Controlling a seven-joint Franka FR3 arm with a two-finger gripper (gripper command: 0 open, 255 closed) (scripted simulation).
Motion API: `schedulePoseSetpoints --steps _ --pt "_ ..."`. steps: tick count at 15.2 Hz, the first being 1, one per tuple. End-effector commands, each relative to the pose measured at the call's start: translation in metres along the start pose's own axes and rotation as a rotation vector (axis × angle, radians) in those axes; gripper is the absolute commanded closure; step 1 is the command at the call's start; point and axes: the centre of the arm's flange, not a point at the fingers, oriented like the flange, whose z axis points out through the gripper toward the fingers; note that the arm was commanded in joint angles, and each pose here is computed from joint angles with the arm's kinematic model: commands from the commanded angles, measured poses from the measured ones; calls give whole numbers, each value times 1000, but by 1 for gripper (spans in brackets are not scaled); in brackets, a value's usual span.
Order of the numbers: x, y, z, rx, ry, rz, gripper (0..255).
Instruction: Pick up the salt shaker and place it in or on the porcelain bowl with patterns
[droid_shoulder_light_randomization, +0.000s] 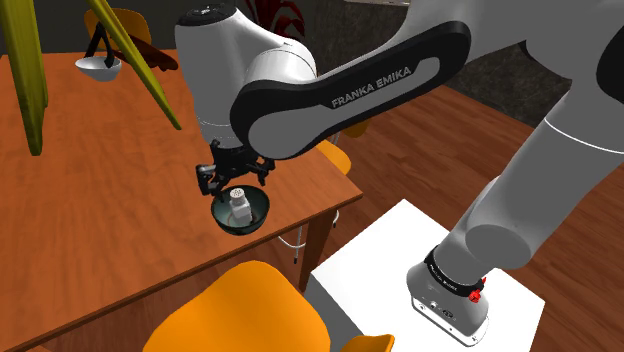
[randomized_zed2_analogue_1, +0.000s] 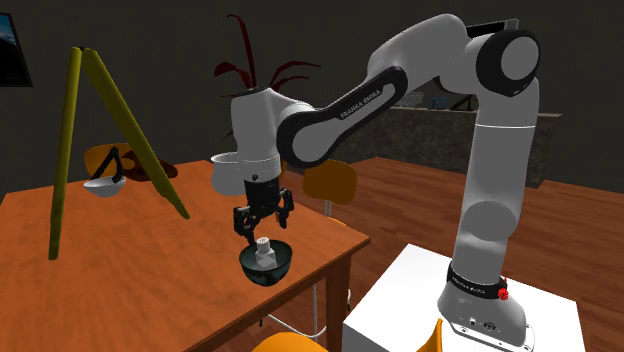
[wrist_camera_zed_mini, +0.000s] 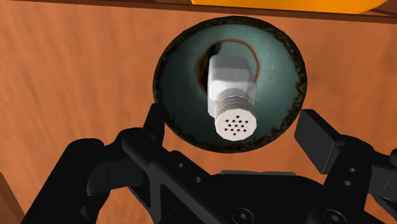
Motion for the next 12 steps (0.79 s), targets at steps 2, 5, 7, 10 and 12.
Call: schedulePoseSetpoints --steps 2,5,7,10,12 --pt "0 0 -26 0 0 0 0" --pt "0 0 -50 0 0 0 0" --pt "0 0 -50 0 0 0 0" --pt "0 0 -50 0 0 0 0" --pt "0 0 -50 0 0 0 0"
